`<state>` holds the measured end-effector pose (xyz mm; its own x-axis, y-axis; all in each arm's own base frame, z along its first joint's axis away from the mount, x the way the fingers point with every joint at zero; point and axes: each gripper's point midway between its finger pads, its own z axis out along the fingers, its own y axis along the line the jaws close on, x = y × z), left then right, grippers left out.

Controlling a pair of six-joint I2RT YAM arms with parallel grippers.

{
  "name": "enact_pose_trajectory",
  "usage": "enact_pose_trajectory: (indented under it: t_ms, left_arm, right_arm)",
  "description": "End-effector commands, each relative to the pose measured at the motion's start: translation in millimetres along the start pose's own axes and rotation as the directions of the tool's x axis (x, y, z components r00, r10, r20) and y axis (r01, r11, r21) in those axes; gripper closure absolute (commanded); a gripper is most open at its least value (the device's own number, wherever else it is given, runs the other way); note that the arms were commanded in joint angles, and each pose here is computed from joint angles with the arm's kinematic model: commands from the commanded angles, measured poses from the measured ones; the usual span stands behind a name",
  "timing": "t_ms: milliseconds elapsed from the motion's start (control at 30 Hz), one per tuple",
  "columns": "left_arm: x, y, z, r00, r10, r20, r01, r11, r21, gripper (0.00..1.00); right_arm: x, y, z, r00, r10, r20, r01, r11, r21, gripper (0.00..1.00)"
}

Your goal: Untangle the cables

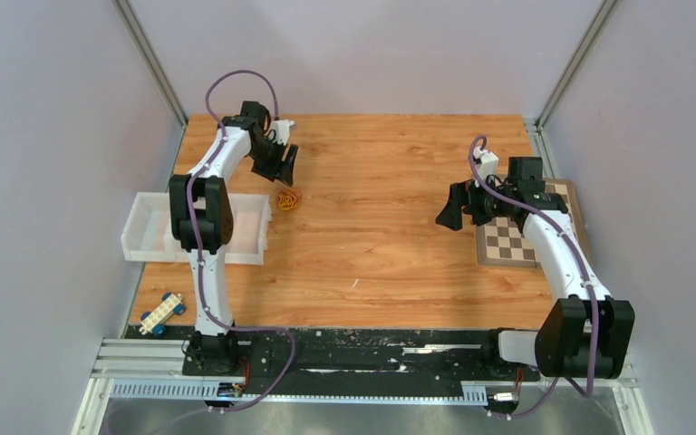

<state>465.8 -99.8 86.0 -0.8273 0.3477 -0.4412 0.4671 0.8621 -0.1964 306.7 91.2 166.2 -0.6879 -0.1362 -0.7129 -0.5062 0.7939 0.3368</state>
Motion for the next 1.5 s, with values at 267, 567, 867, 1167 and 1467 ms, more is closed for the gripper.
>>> enact_pose_trajectory:
  t_ms: [267,567,867,1167,1467]
  left_arm:
    - [23.6,-9.2,43.9,0.992,-0.077,-0.097,0.085,0.993,0.082,0.43]
    - [6.7,-77.4,34.7,0.996,-0.041,-0.074,0.058,0.968,0.245,0.97]
    - [-66.9,-194.6,-74.0,0.955,-0.113,0.274,-0.04,0.866,0.498,1.0]
    - [-61.0,-291.5,-109.2,0.925,-0.194,0.326,-0.1,0.704,0.703,1.0]
    - [-44.2,-325.0,-125.9,0.941,-0.201,0.273,-0.114,0.572,0.812,1.0]
  right_arm:
    - [-43.7,7.4,-10.2,0.992,-0.089,0.093,0.093,0.995,-0.03,0.0]
    - [-55.1,7.9,-5.6,0.993,-0.06,0.099,0.066,0.996,-0.058,0.0]
    - [-76.8,39.7,4.2,0.991,0.06,0.118,-0.028,0.966,-0.258,0.02]
    - [-83.0,106.3,43.2,0.998,-0.018,0.052,0.038,0.912,-0.409,0.03]
    - [-60.0,152.4,57.4,0.987,-0.151,0.048,0.154,0.843,-0.515,0.57]
